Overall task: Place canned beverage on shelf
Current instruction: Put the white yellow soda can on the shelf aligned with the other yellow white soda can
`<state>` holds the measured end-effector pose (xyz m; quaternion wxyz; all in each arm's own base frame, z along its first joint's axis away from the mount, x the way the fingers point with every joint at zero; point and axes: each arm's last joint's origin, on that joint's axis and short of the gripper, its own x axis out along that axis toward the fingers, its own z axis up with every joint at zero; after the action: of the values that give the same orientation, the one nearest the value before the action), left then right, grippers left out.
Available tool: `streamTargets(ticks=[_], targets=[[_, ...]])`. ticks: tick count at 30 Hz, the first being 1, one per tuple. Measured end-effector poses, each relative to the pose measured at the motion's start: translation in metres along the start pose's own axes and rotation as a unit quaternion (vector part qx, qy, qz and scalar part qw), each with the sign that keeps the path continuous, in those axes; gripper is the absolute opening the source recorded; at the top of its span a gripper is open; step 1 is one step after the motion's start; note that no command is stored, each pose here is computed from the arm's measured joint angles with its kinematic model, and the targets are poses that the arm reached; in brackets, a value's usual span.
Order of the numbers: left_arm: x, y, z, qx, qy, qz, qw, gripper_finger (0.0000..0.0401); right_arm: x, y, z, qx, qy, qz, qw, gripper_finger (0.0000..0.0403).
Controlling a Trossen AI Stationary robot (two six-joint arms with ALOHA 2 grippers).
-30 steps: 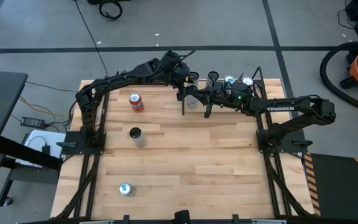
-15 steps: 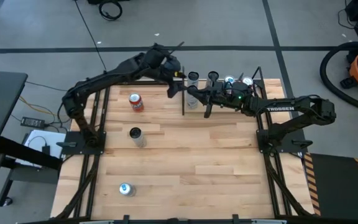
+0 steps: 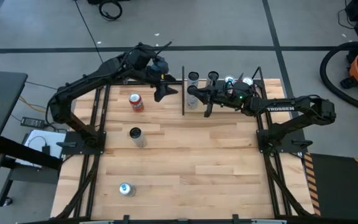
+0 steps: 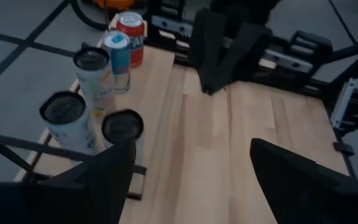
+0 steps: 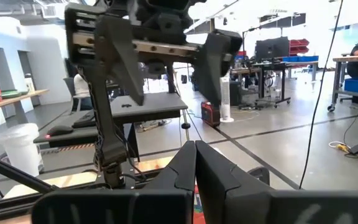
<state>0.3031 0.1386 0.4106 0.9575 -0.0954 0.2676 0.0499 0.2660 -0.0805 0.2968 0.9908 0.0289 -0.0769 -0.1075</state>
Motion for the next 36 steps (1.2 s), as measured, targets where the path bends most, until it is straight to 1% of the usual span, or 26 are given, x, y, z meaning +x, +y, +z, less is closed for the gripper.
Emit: streamTargets(ticks=[4,6,9,13,15,18,20,22,26,28,33,36], targets=[[0.000,-0.005,-0.003,-0.003,0.014,-0.006,1.000,0.0318,0.000,0.000,0.000,0.000,0.000,0.000,1.000,0.0018],[-0.001,-0.008,-0.001,-0.007,0.009,-0.009,1.000,0.0318,0.000,0.000,0.000,0.000,0.000,0.000,1.000,0.0018],[-0.001,-0.012,-0.004,-0.016,0.024,-0.014,0.999,0.0318,0.000,0.000,0.000,0.001,-0.001,-0.005,1.000,0.0018],[-0.002,-0.019,-0.007,-0.015,0.041,-0.022,0.999,0.0318,0.000,-0.002,0.002,0.023,-0.011,-0.028,0.999,0.0018],[-0.006,-0.022,-0.008,-0.015,0.045,-0.024,0.999,0.0318,0.000,-0.002,0.001,0.036,-0.010,-0.029,0.999,0.0018],[-0.010,-0.026,-0.008,-0.010,0.042,-0.027,0.999,0.0318,0.001,0.000,0.000,0.065,-0.008,-0.013,0.998,0.0018],[-0.013,-0.027,-0.007,-0.008,0.040,-0.027,0.999,0.0318,0.001,0.002,0.000,0.070,-0.004,-0.004,0.998,0.0020],[-0.020,-0.029,-0.007,-0.008,0.039,-0.026,0.999,0.0318,0.001,0.004,-0.002,0.074,0.003,0.021,0.997,0.0026],[-0.028,-0.030,-0.007,-0.005,0.034,-0.024,0.999,0.0318,0.001,0.009,-0.002,0.093,0.012,0.071,0.993,0.0055],[-0.030,-0.031,-0.006,-0.003,0.026,-0.023,0.999,0.0318,0.001,0.012,-0.002,0.091,0.014,0.082,0.992,0.0077],[-0.036,-0.032,-0.007,-0.005,0.030,-0.020,0.999,0.0318,0.001,0.018,-0.004,0.091,0.023,0.105,0.990,0.0138],[-0.036,-0.032,-0.008,-0.008,0.034,-0.019,0.999,0.0318,0.001,0.022,-0.005,0.092,0.030,0.127,0.987,0.0167]])
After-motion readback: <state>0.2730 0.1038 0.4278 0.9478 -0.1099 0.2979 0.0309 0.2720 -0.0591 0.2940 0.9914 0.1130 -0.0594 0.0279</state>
